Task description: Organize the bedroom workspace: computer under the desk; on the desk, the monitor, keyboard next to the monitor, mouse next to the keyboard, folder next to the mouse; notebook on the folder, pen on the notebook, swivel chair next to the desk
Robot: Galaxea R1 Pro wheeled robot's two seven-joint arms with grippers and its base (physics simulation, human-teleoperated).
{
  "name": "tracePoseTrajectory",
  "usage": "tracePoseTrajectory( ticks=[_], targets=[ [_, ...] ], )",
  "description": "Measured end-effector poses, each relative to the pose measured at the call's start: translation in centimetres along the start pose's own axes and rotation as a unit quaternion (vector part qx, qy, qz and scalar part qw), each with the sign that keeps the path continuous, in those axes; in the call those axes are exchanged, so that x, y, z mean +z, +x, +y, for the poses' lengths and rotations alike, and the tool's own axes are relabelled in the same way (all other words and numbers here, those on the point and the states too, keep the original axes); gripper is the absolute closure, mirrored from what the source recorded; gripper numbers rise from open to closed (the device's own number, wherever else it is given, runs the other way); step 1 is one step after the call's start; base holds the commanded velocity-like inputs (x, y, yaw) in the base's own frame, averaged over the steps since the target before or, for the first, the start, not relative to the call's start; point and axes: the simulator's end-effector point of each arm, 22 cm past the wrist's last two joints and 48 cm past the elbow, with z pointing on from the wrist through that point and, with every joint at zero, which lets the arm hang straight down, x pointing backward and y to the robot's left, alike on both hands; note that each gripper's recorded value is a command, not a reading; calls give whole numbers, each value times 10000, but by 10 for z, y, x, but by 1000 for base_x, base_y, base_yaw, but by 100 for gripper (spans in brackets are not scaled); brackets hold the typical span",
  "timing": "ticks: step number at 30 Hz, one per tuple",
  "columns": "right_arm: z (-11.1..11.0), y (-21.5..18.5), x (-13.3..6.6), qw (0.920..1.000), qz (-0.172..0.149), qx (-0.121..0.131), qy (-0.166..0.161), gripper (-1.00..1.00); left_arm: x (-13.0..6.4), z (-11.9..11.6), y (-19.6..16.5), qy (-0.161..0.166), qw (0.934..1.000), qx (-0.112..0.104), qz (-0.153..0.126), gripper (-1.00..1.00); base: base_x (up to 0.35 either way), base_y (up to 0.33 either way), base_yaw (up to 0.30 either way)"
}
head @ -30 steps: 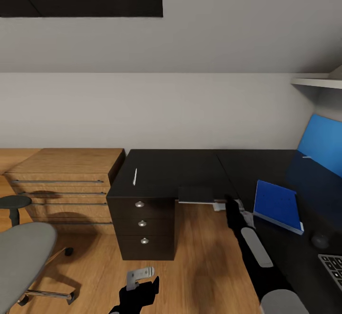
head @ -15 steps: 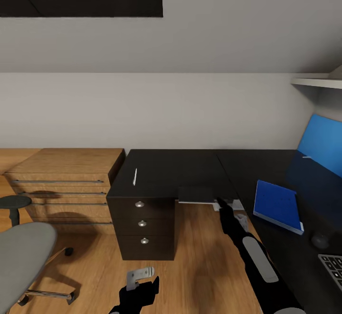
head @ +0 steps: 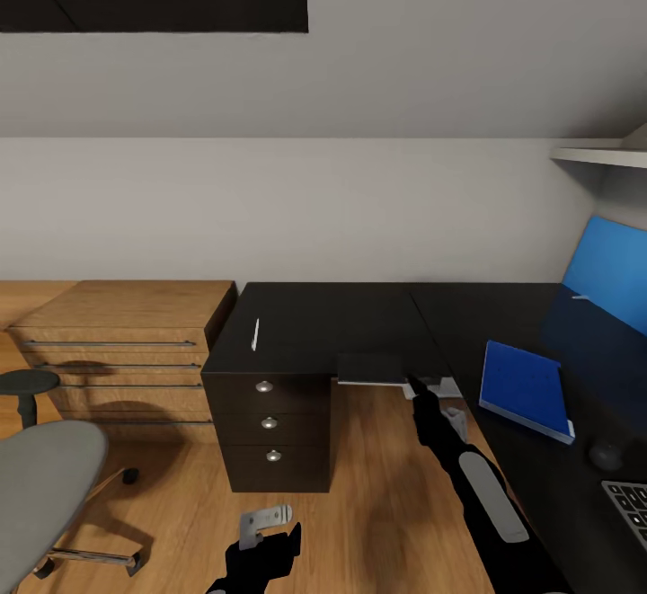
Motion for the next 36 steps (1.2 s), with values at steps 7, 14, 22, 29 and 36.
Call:
tracePoseTrajectory(
  ticks=[7,14,22,29,36],
  targets=[
    [15,2,-1,9987,66,397,-318,-100,0,0,0,0,10000,0,0,-100,0,0,0],
    [25,4,-2,9970,93,546,-537,-100,0,0,0,0,10000,0,0,-100,0,0,0],
    [27,4,-2,9968,105,555,-567,-100,0,1,-1,-10,10000,-11,-6,-100,0,0,0],
    [17,4,0,9969,83,565,-542,-100,6,3,4,-20,10000,-36,-13,-100,0,0,0],
    [7,5,3,9969,78,558,-554,-100,13,10,9,-47,10000,-69,-41,-100,0,0,91]
  ],
)
